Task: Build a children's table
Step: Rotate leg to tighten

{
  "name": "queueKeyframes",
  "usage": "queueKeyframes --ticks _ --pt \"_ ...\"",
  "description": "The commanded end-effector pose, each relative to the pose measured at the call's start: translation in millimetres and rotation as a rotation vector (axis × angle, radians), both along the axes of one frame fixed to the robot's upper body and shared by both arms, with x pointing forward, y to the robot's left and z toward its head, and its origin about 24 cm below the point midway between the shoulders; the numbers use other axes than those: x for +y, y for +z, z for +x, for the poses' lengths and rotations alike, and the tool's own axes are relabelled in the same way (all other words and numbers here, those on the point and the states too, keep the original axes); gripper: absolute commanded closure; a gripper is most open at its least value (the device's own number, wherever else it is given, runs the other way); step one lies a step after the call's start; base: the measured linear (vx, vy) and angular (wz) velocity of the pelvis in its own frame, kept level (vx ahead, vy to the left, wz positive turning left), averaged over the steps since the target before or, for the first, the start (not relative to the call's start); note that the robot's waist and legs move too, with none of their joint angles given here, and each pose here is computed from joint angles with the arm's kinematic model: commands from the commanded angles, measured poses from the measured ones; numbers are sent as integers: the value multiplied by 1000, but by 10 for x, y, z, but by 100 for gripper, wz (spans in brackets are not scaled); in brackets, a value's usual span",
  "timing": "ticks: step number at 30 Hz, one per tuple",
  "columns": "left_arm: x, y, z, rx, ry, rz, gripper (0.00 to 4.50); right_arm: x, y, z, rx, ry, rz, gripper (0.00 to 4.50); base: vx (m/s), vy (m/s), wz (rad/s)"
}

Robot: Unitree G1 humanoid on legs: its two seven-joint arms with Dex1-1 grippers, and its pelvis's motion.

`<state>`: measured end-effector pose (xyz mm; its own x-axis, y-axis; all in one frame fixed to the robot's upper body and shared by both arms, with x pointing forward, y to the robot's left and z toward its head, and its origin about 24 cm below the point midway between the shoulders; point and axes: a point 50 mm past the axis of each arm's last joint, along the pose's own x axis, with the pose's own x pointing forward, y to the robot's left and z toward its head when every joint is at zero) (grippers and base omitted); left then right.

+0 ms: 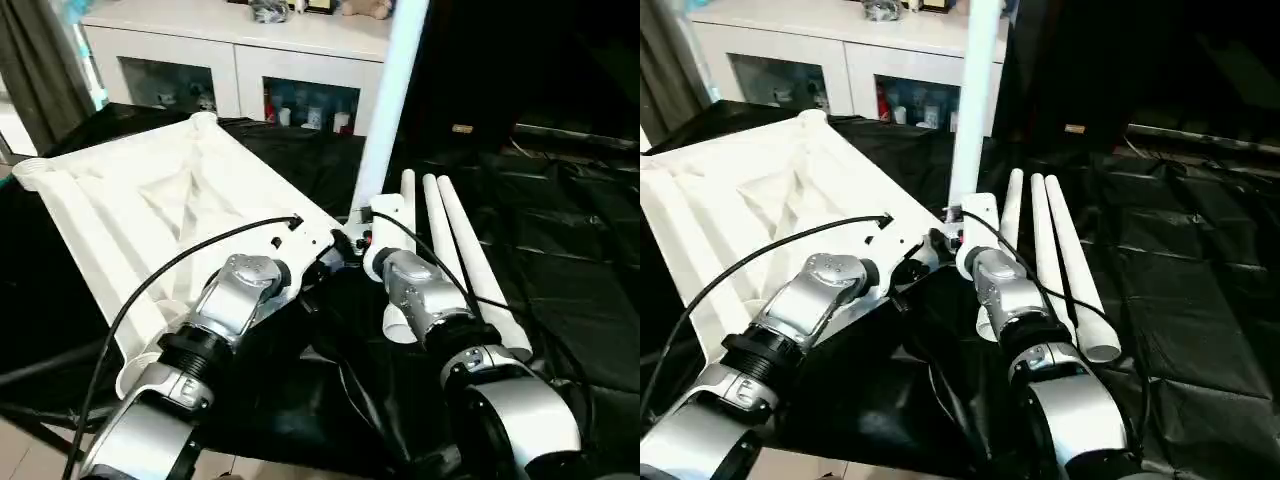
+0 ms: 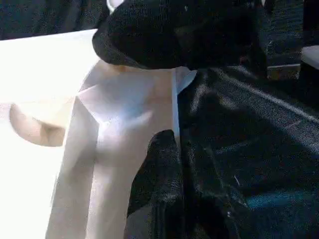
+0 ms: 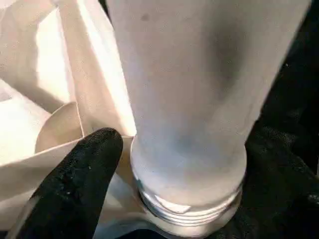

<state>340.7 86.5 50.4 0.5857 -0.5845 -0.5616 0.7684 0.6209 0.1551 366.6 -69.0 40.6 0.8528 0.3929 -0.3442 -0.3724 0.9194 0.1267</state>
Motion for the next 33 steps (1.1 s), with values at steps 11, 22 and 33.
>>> queueKeyframes --ticks 11,22,33 --pt "194 -27 -172 29 -251 30 450 -409 54 -60 -71 351 -156 72 0 0 0" --pt "383 26 -348 69 -451 17 450 -557 148 -243 -87 641 -144 72 0 0 0" --pt "503 50 -406 83 -486 12 450 -557 145 -360 -68 750 -127 138 0 0 0"
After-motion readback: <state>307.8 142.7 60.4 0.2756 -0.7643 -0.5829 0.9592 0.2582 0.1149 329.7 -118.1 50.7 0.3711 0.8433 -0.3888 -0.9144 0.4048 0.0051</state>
